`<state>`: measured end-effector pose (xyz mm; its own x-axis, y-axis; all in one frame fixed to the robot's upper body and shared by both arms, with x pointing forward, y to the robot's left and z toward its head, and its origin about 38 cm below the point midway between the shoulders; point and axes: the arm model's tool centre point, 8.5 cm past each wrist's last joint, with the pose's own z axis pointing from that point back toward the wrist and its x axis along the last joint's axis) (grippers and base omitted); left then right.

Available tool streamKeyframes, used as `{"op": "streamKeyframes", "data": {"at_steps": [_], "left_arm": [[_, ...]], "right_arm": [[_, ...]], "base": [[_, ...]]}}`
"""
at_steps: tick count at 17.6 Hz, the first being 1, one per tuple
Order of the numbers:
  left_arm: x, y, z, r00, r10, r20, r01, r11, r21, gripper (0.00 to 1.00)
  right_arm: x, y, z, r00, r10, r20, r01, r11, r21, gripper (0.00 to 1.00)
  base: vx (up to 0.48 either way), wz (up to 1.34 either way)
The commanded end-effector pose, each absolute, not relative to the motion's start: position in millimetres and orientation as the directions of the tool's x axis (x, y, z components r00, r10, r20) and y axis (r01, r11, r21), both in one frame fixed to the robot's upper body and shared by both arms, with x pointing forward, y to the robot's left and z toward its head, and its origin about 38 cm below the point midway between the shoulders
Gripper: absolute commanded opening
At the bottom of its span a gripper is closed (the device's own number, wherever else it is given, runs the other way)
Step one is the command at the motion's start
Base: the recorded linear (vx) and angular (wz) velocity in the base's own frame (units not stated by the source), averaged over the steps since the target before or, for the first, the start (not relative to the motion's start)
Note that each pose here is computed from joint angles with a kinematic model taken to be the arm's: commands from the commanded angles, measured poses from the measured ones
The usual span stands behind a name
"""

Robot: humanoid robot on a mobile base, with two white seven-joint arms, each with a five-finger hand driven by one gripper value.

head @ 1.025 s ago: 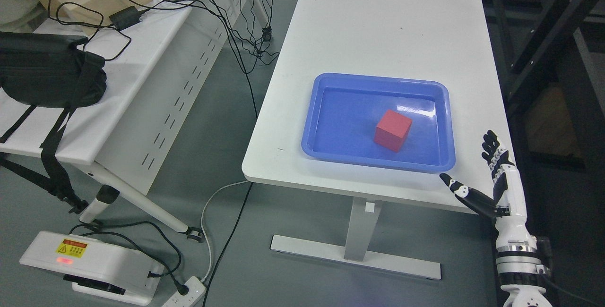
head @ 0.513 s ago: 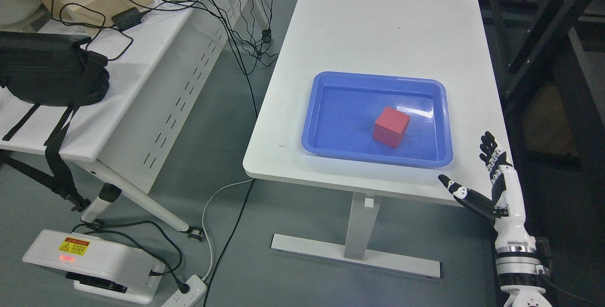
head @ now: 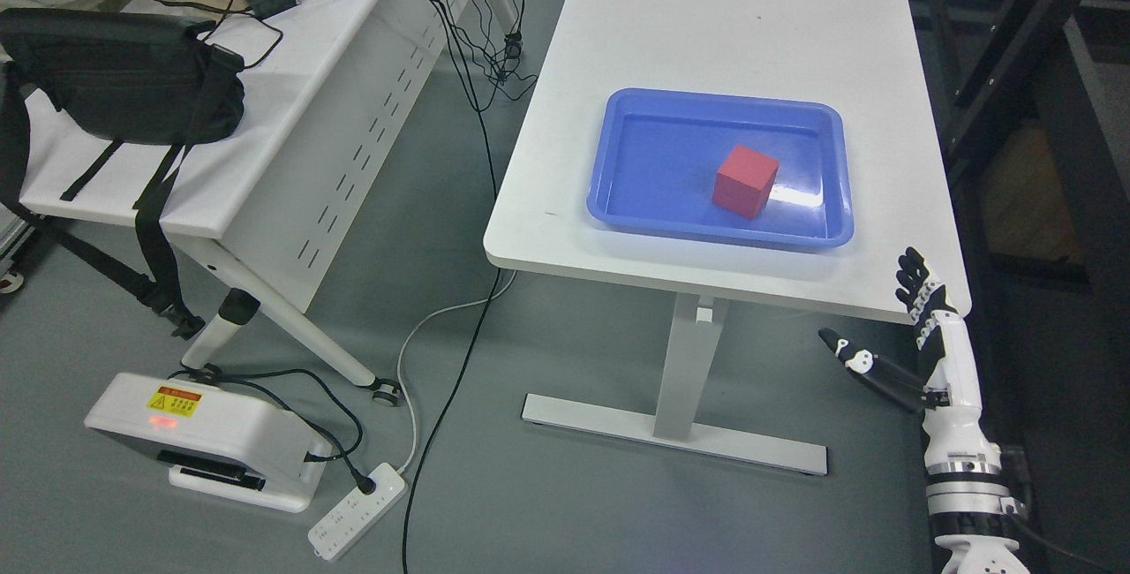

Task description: Pick pink block from left shelf to tray

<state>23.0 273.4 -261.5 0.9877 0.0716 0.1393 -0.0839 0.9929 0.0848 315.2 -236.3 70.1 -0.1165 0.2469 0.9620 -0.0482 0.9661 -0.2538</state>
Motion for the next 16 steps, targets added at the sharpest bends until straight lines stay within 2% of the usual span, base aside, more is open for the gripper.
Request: {"op": "streamKeyframes", "data": {"at_steps": [1,9,16], "left_arm": [[30.9,284.6,-260.1,0.986,0.067,0.151,-0.083,0.991,0.102,1.0],[29.9,284.6,-260.1,0.986,0.067,0.15,-0.083,0.991,0.102,1.0],[29.9,284.6,-260.1,0.986,0.067,0.15,-0.083,0.991,0.102,1.0]], "right_arm": [[314.7,-238.0,69.9,-0.117,0.262,0.958,-0.059,0.961,-0.27,1.0],[314.8,-237.6,68.9,-0.108,0.262,0.959,-0.062,0.961,-0.27,1.0],[314.3,-237.6,68.6,-0.108,0.262,0.959,-0.062,0.961,-0.27,1.0]], "base": [[-0.245,0.19],[-0.238,0.02],[-0.095,-0.02]]}}
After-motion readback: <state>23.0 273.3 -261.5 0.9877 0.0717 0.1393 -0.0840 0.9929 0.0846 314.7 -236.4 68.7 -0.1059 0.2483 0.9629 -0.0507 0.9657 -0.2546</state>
